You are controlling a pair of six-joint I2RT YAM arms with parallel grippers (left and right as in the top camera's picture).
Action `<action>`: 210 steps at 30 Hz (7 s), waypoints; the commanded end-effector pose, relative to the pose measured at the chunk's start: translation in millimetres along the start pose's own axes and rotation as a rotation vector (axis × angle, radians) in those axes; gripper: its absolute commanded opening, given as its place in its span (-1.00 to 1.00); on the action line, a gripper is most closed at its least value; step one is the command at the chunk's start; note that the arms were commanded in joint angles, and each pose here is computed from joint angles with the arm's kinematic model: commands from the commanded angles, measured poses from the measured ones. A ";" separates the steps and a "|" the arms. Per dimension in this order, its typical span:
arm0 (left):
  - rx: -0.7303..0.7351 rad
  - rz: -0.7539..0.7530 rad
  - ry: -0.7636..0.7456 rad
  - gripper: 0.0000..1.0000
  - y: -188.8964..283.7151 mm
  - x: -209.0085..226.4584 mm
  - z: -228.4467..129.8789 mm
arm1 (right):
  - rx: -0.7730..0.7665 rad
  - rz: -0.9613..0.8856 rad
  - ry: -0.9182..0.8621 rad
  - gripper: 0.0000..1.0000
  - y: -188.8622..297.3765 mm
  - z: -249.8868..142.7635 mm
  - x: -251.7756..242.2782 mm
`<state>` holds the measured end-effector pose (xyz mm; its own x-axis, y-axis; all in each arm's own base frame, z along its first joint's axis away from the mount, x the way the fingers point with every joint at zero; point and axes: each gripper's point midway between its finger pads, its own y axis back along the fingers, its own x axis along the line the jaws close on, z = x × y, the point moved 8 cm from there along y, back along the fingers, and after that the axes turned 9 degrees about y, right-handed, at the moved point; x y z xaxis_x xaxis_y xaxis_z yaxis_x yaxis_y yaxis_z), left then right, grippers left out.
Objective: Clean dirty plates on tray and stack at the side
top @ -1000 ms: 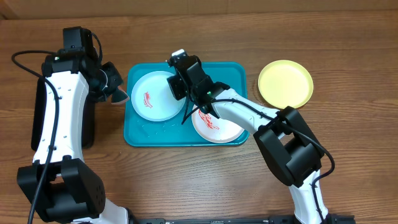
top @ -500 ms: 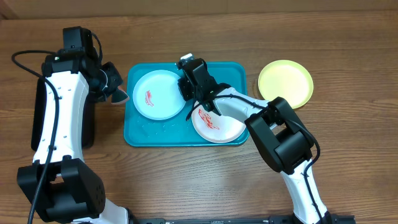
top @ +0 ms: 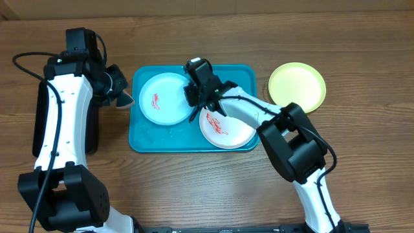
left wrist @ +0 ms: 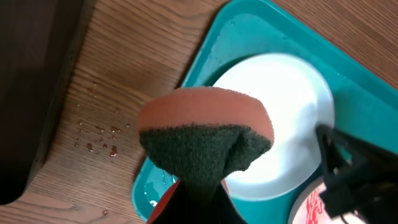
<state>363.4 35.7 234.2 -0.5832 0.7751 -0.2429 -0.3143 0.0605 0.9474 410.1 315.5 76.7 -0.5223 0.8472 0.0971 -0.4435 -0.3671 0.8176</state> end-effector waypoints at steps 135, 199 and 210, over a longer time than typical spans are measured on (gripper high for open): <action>0.410 -0.080 -0.207 -0.92 -159.8 -78.6 -54.5 | 0.127 -0.046 -0.280 -0.93 23.8 -11.3 4.9; -0.044 0.101 0.372 -0.91 25.2 63.9 51.1 | -0.183 -1.005 0.576 -0.92 189.0 70.9 72.7; -0.040 0.103 0.378 -0.91 23.6 65.7 50.6 | -0.134 -1.091 0.748 -0.92 198.3 75.0 88.4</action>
<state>355.8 117.8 257.2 -0.8297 0.5169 -0.2108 -0.2754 -0.0505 0.9600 330.8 353.9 271.7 -0.1536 0.3813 -0.9116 -0.9342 0.2444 0.2597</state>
